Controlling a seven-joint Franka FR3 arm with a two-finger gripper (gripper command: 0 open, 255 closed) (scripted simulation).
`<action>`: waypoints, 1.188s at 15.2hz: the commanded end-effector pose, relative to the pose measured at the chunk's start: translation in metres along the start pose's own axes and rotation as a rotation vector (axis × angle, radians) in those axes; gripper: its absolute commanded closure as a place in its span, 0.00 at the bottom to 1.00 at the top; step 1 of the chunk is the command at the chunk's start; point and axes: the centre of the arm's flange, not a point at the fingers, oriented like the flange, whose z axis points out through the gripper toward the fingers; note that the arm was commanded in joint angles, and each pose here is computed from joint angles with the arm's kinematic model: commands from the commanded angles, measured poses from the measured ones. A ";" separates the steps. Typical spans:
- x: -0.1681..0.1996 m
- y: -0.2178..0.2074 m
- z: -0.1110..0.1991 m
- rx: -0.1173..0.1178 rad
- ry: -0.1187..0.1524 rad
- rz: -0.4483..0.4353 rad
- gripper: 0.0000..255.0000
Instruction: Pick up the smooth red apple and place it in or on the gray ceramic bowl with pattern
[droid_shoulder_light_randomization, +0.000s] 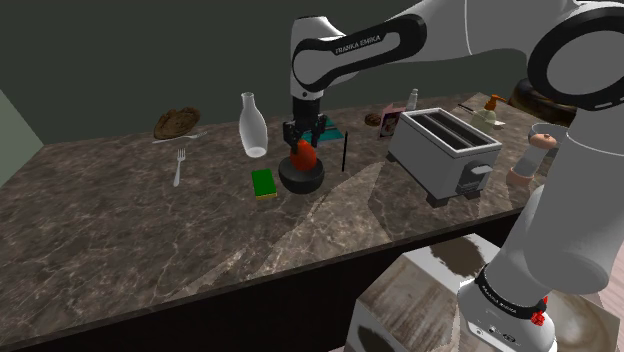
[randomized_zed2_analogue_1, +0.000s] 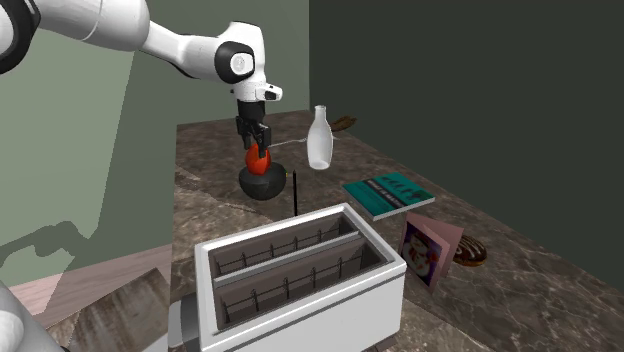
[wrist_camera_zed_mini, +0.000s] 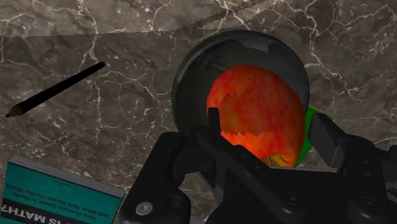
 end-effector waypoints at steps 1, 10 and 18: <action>0.000 0.000 0.000 0.000 0.000 0.000 1.00; 0.000 0.000 -0.026 0.000 0.000 0.000 0.00; 0.000 0.000 -0.050 0.000 0.000 0.000 0.00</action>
